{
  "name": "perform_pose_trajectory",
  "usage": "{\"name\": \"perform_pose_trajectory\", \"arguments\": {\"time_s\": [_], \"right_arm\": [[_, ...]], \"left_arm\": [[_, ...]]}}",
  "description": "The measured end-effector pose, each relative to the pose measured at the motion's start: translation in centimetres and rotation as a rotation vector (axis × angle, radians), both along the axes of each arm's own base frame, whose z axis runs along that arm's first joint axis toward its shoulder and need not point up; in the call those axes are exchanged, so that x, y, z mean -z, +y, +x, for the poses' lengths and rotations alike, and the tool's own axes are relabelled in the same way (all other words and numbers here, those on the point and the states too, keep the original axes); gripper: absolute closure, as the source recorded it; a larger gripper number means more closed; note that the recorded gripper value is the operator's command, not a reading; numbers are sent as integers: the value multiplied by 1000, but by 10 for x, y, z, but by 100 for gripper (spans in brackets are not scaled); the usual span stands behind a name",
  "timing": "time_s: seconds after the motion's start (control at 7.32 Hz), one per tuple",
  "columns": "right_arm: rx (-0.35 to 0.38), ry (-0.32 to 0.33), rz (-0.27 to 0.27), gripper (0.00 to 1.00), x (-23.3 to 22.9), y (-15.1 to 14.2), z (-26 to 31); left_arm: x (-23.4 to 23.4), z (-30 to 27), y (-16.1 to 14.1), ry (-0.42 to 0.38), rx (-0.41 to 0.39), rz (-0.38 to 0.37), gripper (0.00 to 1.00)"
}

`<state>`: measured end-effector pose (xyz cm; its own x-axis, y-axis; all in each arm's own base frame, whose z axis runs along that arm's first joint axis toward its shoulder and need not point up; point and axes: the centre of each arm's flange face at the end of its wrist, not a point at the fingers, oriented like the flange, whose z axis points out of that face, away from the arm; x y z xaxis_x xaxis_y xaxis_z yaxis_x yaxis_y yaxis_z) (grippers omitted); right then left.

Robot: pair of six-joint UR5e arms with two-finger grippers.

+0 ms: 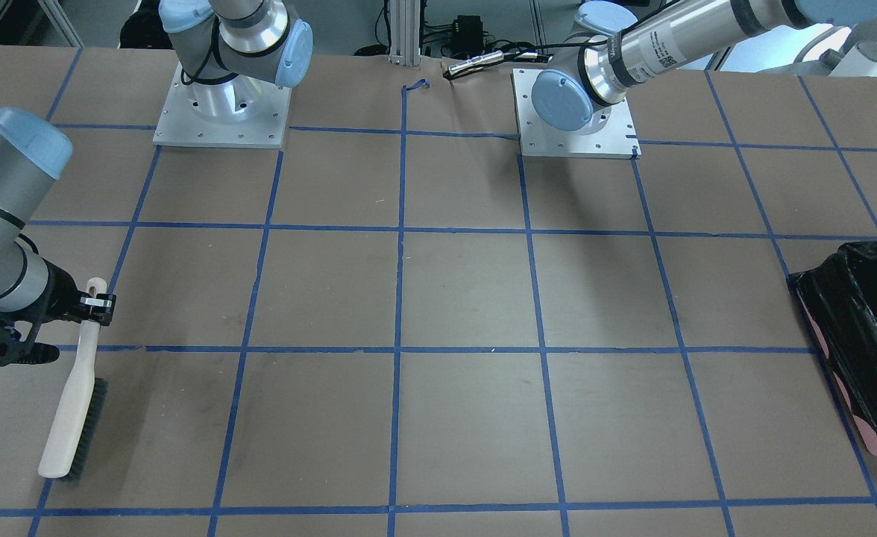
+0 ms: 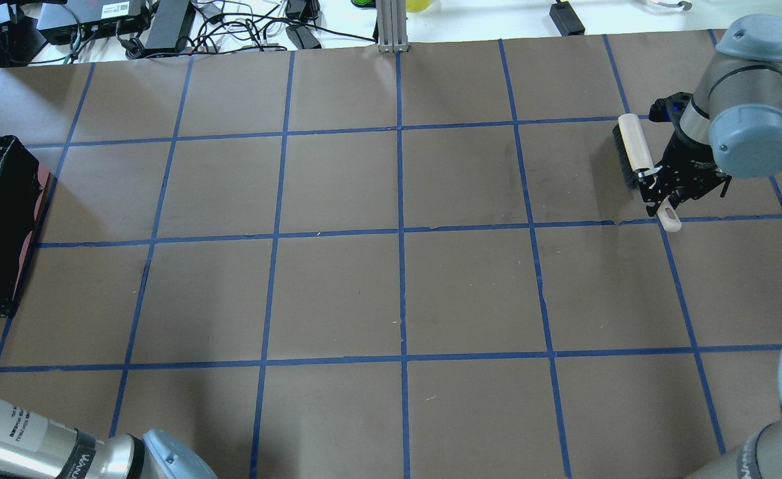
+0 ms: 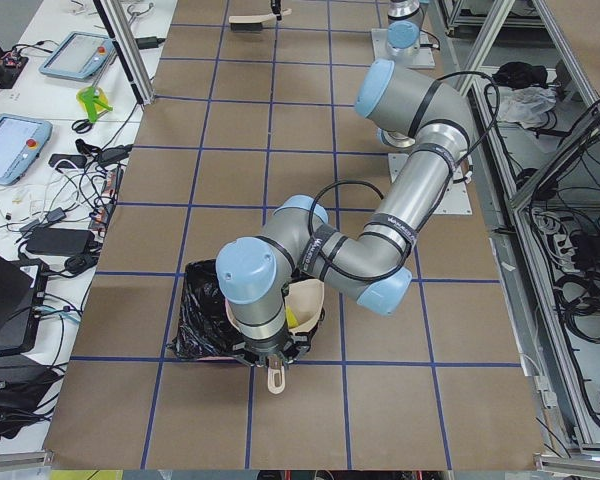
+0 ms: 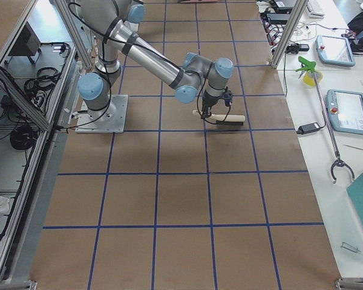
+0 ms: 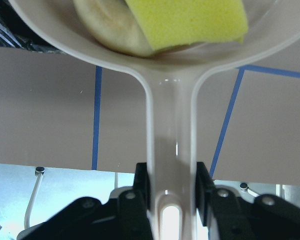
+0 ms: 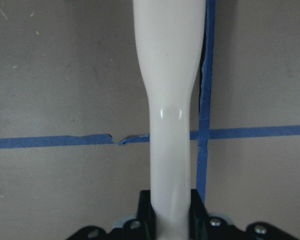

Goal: Sweep and dump trash into bin
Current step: 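Tilt the dustpan over the black bin with the left gripper to dump the items, then release the brush on the table with the right gripper while the left returns the dustpan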

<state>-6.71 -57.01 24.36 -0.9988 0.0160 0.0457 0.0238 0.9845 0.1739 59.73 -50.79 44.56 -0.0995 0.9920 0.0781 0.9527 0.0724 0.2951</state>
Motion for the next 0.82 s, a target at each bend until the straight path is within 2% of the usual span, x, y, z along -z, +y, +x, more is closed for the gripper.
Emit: {"name": "perform_pose_trajectory", "arguments": {"time_s": [0.14, 0.27, 0.41, 0.55, 0.68, 0.82], "right_arm": [[-5, 2, 3, 94, 1, 0, -1], [-15, 5, 8, 89, 3, 0, -2], [-20, 6, 13, 59, 5, 0, -2], [-22, 6, 15, 9, 7, -1, -2], [-23, 6, 13, 0, 7, -1, -2], [-23, 9, 8, 0, 6, -2, -3]], "left_arm": [[-2, -4, -10, -57, 22, 17, 100], [-3, -11, -22, -115, 36, 46, 100], [-7, -25, -38, -177, 53, 75, 100], [-10, -40, -54, -220, 73, 93, 100], [-12, -51, -62, -244, 87, 107, 100], [-15, -60, -65, -265, 94, 117, 100]]}}
